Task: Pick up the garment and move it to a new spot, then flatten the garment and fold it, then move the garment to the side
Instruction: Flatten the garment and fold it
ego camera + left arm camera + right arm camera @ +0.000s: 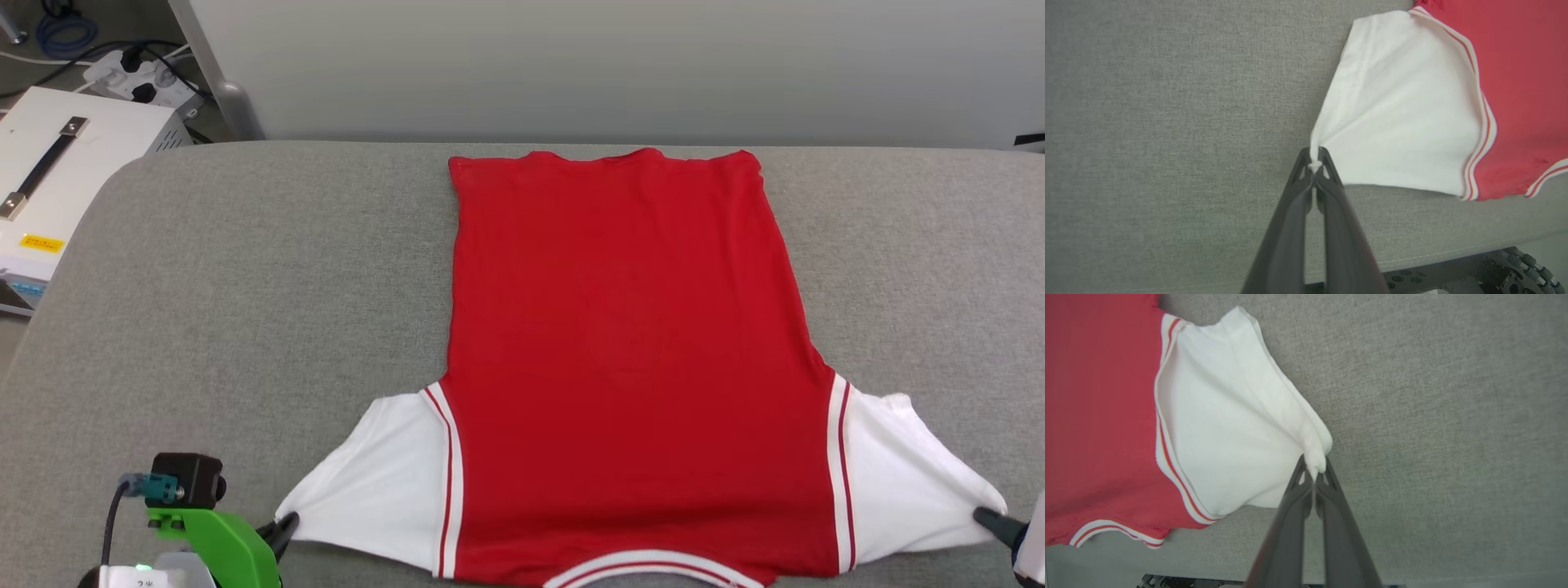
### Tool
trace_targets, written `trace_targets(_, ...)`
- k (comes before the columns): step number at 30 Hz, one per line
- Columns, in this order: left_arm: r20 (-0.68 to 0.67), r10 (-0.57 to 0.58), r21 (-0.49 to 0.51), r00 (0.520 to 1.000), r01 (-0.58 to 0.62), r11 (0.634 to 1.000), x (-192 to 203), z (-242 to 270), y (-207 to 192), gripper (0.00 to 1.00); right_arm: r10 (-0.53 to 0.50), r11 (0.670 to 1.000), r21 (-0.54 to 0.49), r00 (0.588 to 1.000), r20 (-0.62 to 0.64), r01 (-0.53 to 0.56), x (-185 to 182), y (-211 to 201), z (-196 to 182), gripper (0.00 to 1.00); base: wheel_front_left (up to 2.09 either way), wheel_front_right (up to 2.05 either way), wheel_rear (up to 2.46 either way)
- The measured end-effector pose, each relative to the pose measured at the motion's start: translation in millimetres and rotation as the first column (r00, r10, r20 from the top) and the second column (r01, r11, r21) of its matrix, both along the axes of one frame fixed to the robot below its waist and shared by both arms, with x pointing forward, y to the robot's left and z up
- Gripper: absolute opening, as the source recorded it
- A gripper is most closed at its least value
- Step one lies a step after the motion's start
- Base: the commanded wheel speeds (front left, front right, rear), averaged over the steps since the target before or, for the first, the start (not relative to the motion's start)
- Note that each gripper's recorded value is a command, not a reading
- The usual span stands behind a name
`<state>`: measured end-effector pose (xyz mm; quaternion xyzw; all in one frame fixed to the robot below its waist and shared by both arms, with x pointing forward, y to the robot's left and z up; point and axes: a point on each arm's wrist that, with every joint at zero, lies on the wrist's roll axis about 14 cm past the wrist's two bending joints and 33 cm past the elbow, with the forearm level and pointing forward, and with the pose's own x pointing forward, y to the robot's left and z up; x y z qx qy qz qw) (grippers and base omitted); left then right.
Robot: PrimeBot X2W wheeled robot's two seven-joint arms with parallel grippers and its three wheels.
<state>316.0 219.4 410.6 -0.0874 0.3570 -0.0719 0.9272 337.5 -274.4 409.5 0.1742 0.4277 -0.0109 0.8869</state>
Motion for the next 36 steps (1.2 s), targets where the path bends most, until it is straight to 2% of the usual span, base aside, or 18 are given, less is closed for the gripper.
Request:
trace_targets(4,-0.031,-0.003,-0.054,1.0,0.002,0.999,-13.2,-0.1,-11.1,0.0,0.011,1.0,-0.018,0.998,-0.063,-0.012,-19.3,1.1,-5.2,0.0,0.0,0.0,0.0)
trace_targets(9,-0.018,-0.024,-0.071,1.0,0.022,0.997,-13.2,8.2,-21.0,0.0,0.02,1.0,-0.015,0.998,-0.063,-0.021,-14.3,8.8,0.8,0.0,0.0,0.0,0.0)
trace_targets(10,-0.019,-0.032,-0.072,0.999,0.03,0.997,-13.0,9.4,-22.5,0.0,0.033,0.999,-0.02,0.997,-0.074,-0.035,-13.9,10.4,0.9,0.12,0.0,0.0,0.0)
trace_targets(11,-0.021,-0.041,-0.071,0.999,0.039,0.997,-12.9,10.5,-23.7,0.0,0.049,0.998,-0.027,0.996,-0.08,-0.052,-12.5,12.6,1.6,0.28,0.0,0.0,0.0)
trace_targets(12,-0.022,-0.05,-0.069,0.999,0.048,0.996,-13.0,11.6,-24.7,0.0,0.057,0.998,-0.033,0.996,-0.075,-0.06,-10.0,13.1,3.8,1.0,0.0,0.0,0.0)
trace_targets(19,-0.016,-0.136,-0.047,0.991,0.135,0.99,-9.7,25.4,-41.1,0.0,0.154,0.987,-0.048,0.988,0.006,-0.154,33.3,30.9,33.3,1.0,0.0,0.0,0.0)
trace_targets(23,-0.017,-0.184,-0.062,0.983,0.182,0.981,-5.5,30.5,-57.0,0.0,0.24,0.97,-0.07,0.967,0.083,-0.234,87.6,50.7,62.3,1.0,0.0,0.0,0.0)
trace_targets(28,-0.06,-0.242,-0.08,0.968,0.237,0.968,-3.6,25.6,-69.6,0.0,0.317,0.946,-0.104,0.943,0.106,-0.306,144.6,70.5,80.5,1.0,0.0,0.0,0.0)
trace_targets(33,-0.067,-0.257,-0.074,0.964,0.252,0.965,10.9,19.7,-72.2,0.0,0.356,0.924,-0.16,0.934,0.033,-0.346,198.1,76.8,68.2,1.0,0.0,0.0,0.0)
trace_targets(36,-0.077,-0.248,-0.064,0.966,0.243,0.968,17.0,13.1,-69.8,0.0,0.348,0.926,-0.151,0.937,-0.018,-0.347,224.6,79.7,49.9,1.0,0.0,0.0,0.0)
